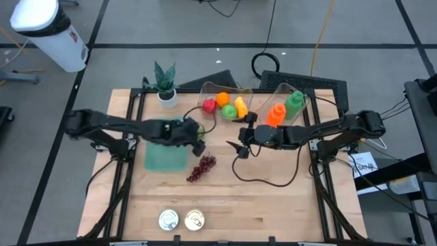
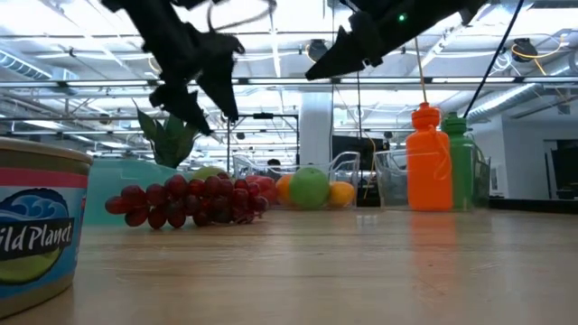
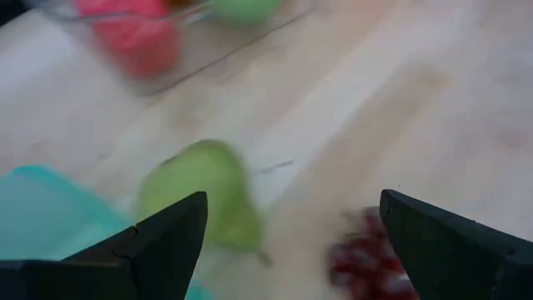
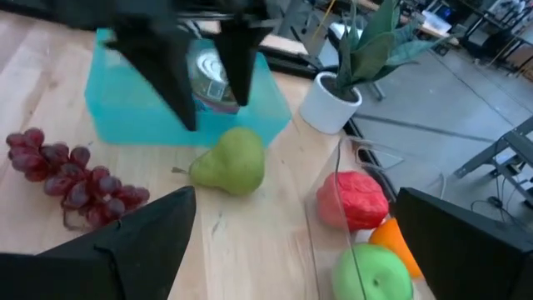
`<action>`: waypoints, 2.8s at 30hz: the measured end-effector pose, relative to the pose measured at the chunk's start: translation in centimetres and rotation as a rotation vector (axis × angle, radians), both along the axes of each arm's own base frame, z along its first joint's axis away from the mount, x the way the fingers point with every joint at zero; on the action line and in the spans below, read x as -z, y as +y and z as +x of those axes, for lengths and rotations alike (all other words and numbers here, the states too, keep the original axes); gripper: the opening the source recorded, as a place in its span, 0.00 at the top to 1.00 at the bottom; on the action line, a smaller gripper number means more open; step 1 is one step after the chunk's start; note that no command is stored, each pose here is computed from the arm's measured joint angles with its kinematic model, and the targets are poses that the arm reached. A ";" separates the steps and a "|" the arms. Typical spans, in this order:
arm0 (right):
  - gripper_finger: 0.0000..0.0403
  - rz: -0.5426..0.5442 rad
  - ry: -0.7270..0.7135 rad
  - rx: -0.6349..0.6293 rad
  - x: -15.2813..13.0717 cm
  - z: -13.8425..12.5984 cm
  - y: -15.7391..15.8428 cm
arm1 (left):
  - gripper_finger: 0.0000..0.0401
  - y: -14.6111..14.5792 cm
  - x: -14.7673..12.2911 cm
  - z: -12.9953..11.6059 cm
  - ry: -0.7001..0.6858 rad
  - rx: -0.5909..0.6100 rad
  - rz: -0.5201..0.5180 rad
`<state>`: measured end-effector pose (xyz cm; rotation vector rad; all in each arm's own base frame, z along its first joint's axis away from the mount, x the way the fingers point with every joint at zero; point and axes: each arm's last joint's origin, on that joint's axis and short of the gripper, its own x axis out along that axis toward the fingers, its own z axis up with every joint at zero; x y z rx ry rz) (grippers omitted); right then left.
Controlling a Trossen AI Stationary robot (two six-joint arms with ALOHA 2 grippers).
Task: Pick & Place Food Item
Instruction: Put the green pear into the left transparent bin
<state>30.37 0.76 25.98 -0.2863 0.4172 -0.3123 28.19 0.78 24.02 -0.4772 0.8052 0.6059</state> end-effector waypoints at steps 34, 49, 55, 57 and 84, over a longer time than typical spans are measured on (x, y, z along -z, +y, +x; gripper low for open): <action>0.02 0.015 0.035 -0.014 0.3 -0.2 0.6 | 0.10 4.8 5.1 2.1 0.354 -0.082 -0.140; 0.02 0.014 0.037 -0.014 0.3 -0.2 0.6 | 0.10 3.5 7.7 2.9 0.464 -0.068 -0.111; 0.02 0.014 0.037 -0.013 0.3 -0.2 0.6 | 0.13 3.5 7.8 3.0 0.455 -0.077 -0.112; 0.02 0.014 0.038 -0.013 0.3 -0.2 0.6 | 0.19 3.5 7.8 3.0 0.457 -0.065 -0.118; 0.02 0.018 0.045 -0.019 -0.6 -1.3 0.7 | 0.25 3.3 1.6 2.7 0.142 0.046 0.049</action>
